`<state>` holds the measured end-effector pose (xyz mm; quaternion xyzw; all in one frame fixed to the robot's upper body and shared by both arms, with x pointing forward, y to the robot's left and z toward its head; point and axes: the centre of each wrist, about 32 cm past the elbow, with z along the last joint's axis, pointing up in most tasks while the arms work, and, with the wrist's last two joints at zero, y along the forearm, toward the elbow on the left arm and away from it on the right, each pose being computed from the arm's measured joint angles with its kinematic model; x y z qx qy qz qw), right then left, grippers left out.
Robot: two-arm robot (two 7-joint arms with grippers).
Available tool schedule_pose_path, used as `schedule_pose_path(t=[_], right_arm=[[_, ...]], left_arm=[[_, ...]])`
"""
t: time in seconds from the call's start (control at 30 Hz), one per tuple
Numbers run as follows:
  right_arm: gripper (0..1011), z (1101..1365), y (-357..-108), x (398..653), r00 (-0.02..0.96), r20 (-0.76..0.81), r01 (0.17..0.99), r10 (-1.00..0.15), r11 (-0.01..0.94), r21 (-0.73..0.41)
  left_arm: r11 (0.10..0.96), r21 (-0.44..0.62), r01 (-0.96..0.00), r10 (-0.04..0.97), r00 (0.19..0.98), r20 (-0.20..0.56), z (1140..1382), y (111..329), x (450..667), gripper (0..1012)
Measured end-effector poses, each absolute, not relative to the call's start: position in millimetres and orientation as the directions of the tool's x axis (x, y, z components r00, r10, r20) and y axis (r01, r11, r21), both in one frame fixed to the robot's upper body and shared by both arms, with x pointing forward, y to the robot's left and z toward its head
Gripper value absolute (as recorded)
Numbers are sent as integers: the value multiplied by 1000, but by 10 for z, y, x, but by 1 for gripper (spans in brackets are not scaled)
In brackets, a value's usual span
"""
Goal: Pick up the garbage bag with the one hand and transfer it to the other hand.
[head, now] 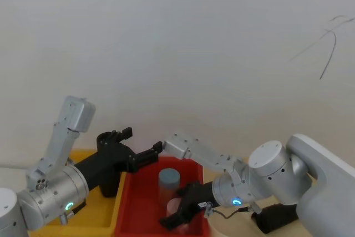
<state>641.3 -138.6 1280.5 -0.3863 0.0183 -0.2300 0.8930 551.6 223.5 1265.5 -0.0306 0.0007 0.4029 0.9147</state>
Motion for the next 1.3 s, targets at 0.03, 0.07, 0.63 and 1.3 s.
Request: schedule_pose_path(t=[0.03, 0.07, 0.63, 1.3], right_arm=[[1001, 12804, -1388, 6416, 894, 145, 396, -425, 595, -699], [1001, 12799, -1391, 6422, 894, 144, 395, -425, 594, -700], [1001, 12719, -1459, 6492, 891, 124, 383, -436, 578, -720], [676, 12689, -1500, 6523, 890, 112, 377, -443, 575, -726]], left_arm=[[674, -55, -737, 737, 675, -26, 12655, 2234, 5515, 1000], [674, -55, -737, 737, 675, -26, 12655, 2235, 5515, 1000], [674, -55, -737, 737, 675, -26, 12656, 2234, 5516, 1000], [673, -55, -737, 737, 675, -26, 12656, 2235, 5516, 1000]])
